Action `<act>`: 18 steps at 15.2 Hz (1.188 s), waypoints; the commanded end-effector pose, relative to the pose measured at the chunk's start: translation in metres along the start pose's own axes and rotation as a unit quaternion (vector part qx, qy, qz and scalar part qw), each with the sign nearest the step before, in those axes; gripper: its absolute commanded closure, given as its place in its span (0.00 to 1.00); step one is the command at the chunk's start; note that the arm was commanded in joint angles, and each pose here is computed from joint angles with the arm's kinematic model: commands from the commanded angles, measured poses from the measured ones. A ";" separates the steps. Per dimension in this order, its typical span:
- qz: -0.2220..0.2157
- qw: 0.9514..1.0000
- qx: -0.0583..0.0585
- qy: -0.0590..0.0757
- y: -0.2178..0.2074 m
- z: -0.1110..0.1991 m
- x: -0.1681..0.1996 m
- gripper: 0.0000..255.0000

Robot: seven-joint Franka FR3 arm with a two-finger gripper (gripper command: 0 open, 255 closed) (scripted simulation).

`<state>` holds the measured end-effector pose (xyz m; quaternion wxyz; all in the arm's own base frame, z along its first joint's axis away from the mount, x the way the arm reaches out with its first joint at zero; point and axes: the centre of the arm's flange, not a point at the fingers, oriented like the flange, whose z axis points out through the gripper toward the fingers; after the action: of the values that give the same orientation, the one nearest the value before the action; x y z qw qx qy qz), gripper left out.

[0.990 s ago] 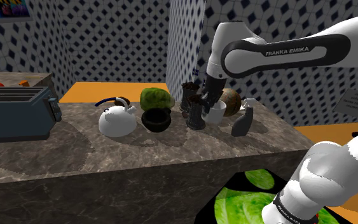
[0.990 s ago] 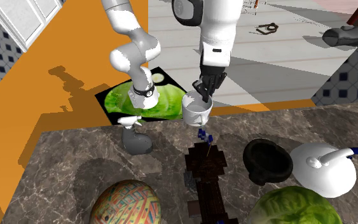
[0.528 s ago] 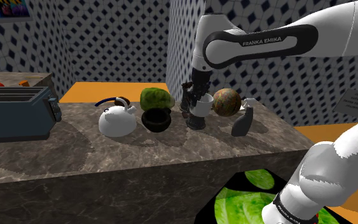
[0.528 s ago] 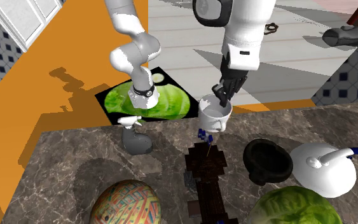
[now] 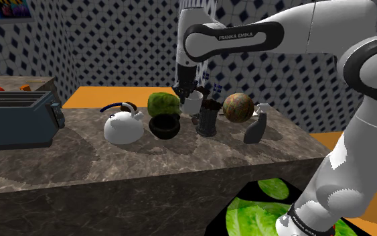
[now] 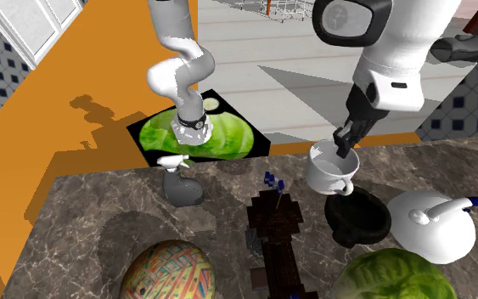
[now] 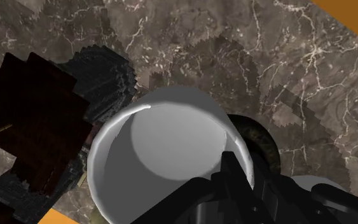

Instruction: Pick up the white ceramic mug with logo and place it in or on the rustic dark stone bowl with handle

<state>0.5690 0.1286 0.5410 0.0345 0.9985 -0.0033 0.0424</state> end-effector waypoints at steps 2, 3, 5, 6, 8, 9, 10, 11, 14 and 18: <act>0.000 1.000 0.000 0.000 -0.014 -0.003 0.040 1.00; 0.000 1.000 0.000 0.000 -0.019 -0.003 0.052 1.00; 0.000 1.000 0.000 0.000 -0.029 -0.005 0.076 1.00; 0.000 1.000 0.000 0.000 -0.034 -0.005 0.089 1.00; 0.000 1.000 0.000 0.000 -0.043 -0.006 0.113 1.00; 0.000 1.000 0.000 0.000 -0.046 -0.007 0.121 1.00; 0.000 1.000 0.000 0.000 -0.047 -0.002 0.120 1.00; 0.000 1.000 0.000 0.000 -0.047 0.004 0.120 1.00; 0.000 1.000 0.000 0.000 -0.048 0.019 0.119 1.00; 0.000 1.000 0.000 0.000 -0.050 0.040 0.117 1.00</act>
<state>0.6894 0.1744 0.5121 0.0344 0.9985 -0.0037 0.0422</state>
